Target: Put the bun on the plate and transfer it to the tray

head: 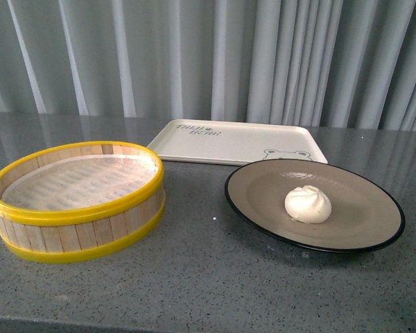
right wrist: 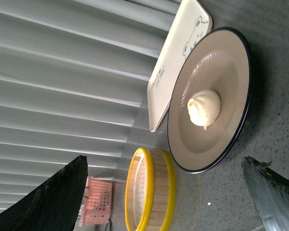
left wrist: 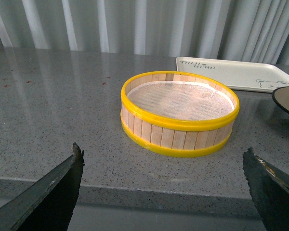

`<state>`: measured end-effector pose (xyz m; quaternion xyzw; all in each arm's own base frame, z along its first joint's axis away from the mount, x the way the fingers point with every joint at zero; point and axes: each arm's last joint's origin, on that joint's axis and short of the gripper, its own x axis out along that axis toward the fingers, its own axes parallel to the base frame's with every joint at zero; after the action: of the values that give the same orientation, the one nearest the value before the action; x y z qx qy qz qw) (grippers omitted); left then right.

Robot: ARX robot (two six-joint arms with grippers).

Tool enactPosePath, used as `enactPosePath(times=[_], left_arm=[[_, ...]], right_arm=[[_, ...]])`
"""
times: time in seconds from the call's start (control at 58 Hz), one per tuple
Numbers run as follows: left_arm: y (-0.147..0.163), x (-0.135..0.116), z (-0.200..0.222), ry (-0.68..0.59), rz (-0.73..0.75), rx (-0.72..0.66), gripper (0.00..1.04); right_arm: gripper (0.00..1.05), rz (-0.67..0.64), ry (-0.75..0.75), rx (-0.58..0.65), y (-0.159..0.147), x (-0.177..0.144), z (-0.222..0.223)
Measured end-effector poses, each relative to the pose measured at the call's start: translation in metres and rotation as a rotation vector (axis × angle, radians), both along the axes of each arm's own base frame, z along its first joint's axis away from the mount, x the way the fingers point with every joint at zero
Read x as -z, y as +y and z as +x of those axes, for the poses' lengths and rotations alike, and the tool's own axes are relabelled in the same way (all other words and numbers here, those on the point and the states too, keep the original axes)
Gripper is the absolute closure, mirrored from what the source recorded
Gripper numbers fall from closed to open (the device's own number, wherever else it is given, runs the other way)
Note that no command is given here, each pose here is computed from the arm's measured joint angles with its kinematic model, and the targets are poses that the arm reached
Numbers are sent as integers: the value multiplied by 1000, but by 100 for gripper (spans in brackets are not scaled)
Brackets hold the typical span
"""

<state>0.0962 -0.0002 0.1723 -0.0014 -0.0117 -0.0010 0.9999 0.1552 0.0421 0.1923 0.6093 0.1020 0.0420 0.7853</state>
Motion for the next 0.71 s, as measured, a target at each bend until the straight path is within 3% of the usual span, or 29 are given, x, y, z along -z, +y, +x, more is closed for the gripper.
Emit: enactPosePath(times=[0.31, 0.707], left_arm=[[0, 0, 0, 0, 0, 0, 7], [0, 0, 0, 0, 0, 0, 7]], right_arm=[[8, 165, 167, 12, 12, 2, 20], [8, 288, 321, 25, 3, -2, 48]])
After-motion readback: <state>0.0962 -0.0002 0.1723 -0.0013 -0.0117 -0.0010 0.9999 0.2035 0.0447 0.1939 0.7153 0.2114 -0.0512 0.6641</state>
